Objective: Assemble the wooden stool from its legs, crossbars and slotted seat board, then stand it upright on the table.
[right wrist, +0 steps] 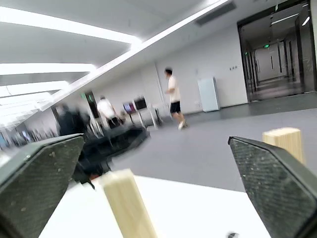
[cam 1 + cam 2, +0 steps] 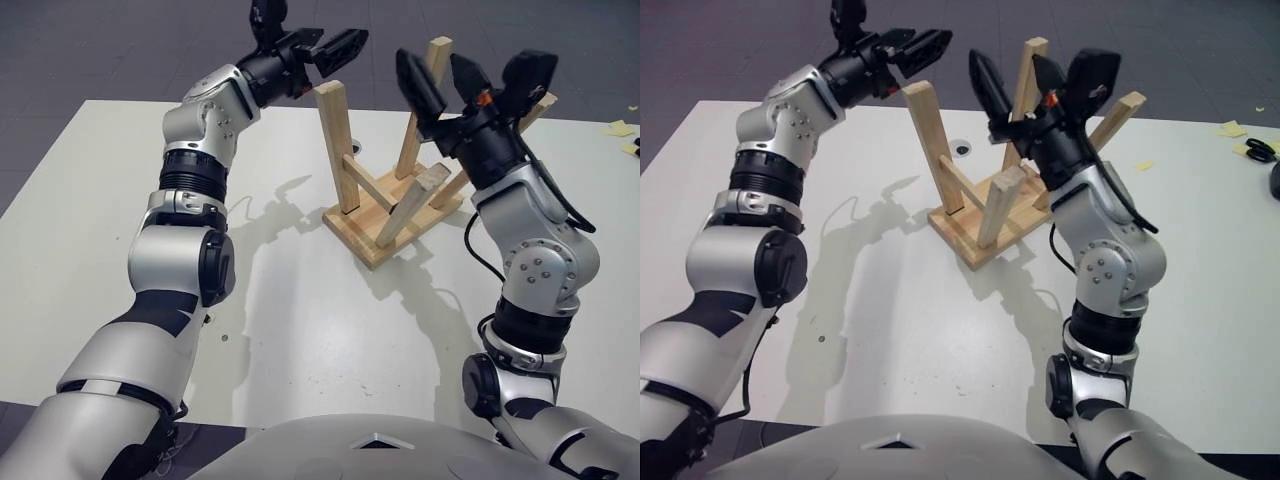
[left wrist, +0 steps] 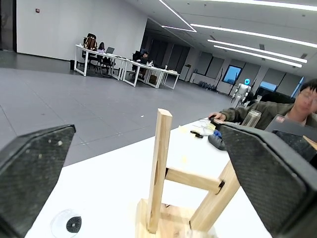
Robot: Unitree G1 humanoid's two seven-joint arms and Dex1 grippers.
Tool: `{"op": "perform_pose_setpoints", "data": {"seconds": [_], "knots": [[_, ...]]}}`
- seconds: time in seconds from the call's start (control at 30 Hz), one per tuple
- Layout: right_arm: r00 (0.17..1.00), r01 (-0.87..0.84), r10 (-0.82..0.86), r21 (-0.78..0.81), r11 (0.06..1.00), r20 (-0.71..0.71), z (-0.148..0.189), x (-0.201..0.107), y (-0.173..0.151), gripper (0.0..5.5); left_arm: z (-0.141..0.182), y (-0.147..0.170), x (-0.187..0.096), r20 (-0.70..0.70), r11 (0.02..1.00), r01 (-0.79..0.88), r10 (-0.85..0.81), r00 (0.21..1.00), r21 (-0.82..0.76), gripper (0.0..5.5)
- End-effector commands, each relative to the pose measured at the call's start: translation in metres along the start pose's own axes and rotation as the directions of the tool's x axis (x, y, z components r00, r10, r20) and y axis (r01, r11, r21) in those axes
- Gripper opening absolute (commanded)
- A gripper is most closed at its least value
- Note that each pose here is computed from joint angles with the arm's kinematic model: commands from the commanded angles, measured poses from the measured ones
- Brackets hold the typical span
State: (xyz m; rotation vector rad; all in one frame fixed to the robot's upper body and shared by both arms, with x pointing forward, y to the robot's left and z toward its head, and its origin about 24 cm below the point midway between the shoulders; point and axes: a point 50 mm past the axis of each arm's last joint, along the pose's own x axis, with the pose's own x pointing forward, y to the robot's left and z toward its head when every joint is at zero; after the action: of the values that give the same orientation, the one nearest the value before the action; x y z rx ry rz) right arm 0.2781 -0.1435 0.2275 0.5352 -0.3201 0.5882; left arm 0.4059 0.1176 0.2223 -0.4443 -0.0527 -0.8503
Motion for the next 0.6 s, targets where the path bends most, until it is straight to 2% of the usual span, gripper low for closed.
{"op": "perform_pose_setpoints", "data": {"seconds": [0.03, 0.17, 0.27, 0.33, 0.4, 0.5, 0.6], "knots": [[0.948, -0.318, 0.311, 0.176, 0.932, 0.065, 0.023, -0.010, 0.038, 5.40, 0.048, 0.012, -0.024, 0.240, 0.990, -0.090, 0.113, 0.964, -0.105, 5.38], [0.865, -0.467, 0.501, 0.315, 0.826, -0.032, 0.018, -0.035, 0.056, 5.40, 0.045, 0.026, -0.052, 0.257, 0.977, -0.174, 0.202, 0.945, -0.126, 5.38], [0.839, -0.400, 0.498, 0.372, 0.838, -0.221, -0.008, -0.047, 0.053, 5.40, 0.027, 0.037, -0.067, 0.203, 0.958, -0.251, 0.276, 0.939, -0.141, 5.38], [0.839, -0.305, 0.412, 0.318, 0.898, -0.356, -0.026, -0.050, 0.046, 5.40, 0.017, 0.040, -0.074, 0.183, 0.949, -0.275, 0.302, 0.936, -0.156, 5.38], [0.832, -0.258, 0.354, 0.268, 0.928, -0.427, -0.036, -0.052, 0.040, 5.40, 0.010, 0.043, -0.079, 0.173, 0.938, -0.299, 0.328, 0.929, -0.177, 5.38], [0.828, -0.261, 0.330, 0.209, 0.942, -0.454, -0.035, -0.053, 0.033, 5.40, 0.006, 0.045, -0.083, 0.172, 0.930, -0.314, 0.346, 0.922, -0.190, 5.38], [0.822, -0.290, 0.308, 0.113, 0.950, -0.479, -0.018, -0.056, 0.018, 5.40, 0.003, 0.044, -0.085, 0.165, 0.930, -0.314, 0.346, 0.923, -0.192, 5.38]]}}
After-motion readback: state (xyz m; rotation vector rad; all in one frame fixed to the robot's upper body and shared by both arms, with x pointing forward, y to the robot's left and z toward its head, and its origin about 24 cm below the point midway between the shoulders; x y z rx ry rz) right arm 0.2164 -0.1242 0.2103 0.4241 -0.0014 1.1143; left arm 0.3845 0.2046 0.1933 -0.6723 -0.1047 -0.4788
